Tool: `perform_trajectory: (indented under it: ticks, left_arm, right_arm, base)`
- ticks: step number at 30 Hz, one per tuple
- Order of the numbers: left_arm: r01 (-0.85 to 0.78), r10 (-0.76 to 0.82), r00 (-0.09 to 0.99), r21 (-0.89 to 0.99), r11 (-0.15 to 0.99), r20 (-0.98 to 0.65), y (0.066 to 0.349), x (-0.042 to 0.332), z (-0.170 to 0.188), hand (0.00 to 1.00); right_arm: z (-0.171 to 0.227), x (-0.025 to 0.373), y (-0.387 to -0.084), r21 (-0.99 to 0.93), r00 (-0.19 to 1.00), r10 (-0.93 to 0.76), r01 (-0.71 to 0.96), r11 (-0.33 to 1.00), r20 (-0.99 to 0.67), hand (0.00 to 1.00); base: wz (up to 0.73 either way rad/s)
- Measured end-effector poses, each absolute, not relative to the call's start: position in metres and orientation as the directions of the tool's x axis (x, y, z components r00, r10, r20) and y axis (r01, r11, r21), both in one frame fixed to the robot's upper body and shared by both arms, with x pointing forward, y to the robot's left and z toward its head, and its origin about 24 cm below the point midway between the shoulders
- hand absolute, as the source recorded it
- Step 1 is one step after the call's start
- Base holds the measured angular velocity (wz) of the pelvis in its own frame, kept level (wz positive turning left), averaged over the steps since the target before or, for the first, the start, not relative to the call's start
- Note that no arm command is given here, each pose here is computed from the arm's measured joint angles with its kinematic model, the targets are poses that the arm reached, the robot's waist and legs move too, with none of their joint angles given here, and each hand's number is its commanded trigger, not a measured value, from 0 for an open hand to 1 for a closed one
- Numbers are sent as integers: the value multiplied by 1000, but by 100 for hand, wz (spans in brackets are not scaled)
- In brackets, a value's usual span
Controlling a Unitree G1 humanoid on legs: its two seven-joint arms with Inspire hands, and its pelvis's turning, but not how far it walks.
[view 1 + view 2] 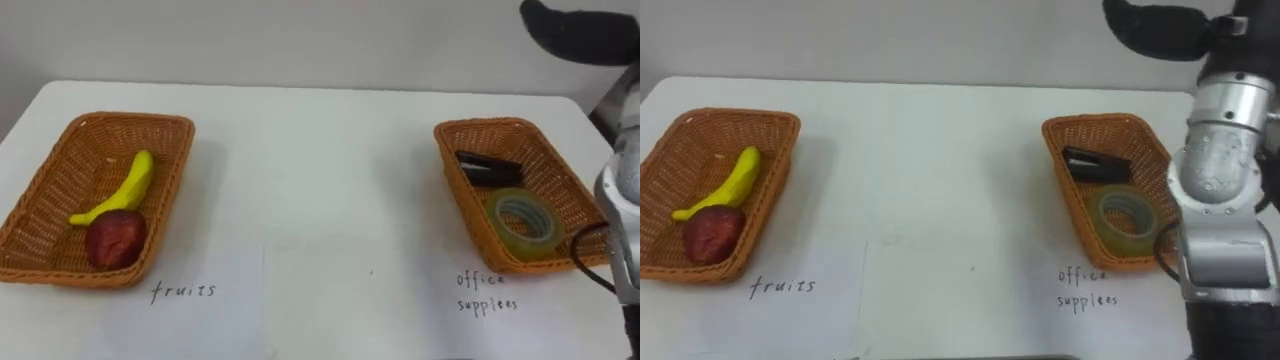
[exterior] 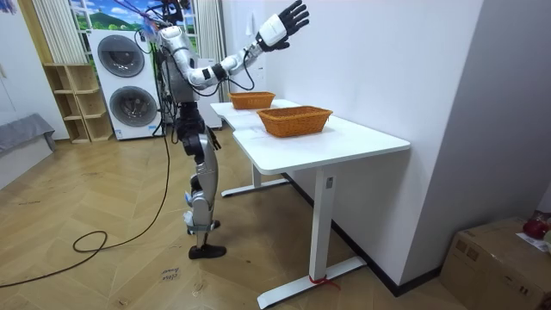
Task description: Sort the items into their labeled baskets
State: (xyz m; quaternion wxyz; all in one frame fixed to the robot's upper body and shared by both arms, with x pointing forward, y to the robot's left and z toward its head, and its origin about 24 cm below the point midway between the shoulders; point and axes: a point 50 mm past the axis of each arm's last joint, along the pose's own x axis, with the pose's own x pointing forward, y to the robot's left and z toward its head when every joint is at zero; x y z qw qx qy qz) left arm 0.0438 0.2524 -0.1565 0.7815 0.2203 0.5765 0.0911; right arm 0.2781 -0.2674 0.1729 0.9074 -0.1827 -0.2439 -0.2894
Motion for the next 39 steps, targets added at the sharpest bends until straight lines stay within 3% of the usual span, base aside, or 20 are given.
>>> perform_trajectory:
  ticks: [8, 13, 18, 23, 31, 39]
  left_arm:
    - [103, 428, 312, 477, 873, -849, 254, 34, -157, 0]
    - [90, 448, 324, 499, 862, -833, 255, 34, -155, 0]
    - [84, 455, 315, 502, 861, -833, 257, 27, -155, 0]
    - [74, 476, 306, 519, 852, -825, 257, 25, -154, 0]
    - [46, 490, 298, 525, 850, -820, 255, 23, -155, 0]
    - [10, 495, 285, 520, 854, -821, 253, 18, -156, 0]
  right_arm:
    - [149, 247, -311, 14, 607, -677, 740, 673, 417, 0]
    - [133, 220, -336, 141, 485, -817, 827, 544, 313, 0]
    - [122, 198, -352, 150, 382, -883, 889, 432, 274, 0]
    - [84, 182, -354, 165, 312, -945, 931, 325, 100, 0]
    - [-21, 134, -342, -26, 112, -944, 992, 126, -311, 0]
    - [-69, 101, -325, -240, -67, -900, 970, 42, -430, 0]
  base:
    - [-10]
    - [-9]
    - [-2]
    - [-5]
    - [-1]
    - [2]
